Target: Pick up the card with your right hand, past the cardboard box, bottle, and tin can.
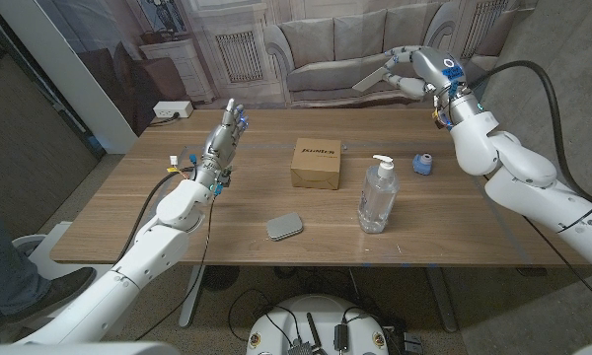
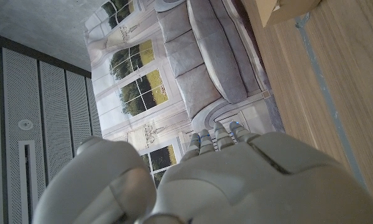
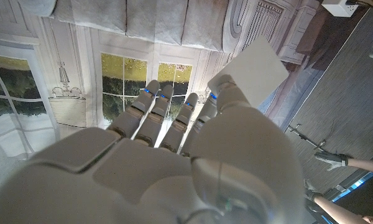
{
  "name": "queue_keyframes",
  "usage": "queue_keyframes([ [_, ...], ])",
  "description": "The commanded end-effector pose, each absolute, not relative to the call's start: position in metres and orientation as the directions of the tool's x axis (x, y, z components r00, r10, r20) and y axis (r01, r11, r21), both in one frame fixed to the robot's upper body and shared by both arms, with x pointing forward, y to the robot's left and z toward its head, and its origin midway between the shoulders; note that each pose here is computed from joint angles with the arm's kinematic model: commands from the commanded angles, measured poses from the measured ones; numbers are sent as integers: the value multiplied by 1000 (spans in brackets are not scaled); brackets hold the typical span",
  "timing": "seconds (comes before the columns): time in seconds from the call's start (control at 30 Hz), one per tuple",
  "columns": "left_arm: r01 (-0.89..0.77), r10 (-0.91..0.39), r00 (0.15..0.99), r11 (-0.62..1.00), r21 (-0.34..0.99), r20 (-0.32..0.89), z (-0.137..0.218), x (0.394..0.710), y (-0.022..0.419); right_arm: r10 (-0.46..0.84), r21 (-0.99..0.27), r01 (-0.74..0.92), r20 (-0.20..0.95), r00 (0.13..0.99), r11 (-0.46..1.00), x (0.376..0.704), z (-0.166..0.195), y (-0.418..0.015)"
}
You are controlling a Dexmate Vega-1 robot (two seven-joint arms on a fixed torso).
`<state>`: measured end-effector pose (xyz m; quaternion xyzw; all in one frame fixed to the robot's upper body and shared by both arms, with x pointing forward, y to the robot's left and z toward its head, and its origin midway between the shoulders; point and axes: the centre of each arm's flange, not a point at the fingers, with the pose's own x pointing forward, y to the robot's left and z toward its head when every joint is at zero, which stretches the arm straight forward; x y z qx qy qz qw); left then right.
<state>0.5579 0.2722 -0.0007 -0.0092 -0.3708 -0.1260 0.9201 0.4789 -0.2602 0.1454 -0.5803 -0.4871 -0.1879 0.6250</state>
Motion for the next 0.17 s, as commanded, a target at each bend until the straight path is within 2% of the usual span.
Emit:
queue_keyframes([
  [0.03, 246, -234, 692, 966, 81, 682, 2, 563, 276, 312, -533, 804, 836, 452, 263, 473, 144, -260],
  [0.17, 258, -245, 693, 962, 84, 678, 6, 571, 271, 300, -536, 804, 835, 461, 256, 474, 144, -265],
])
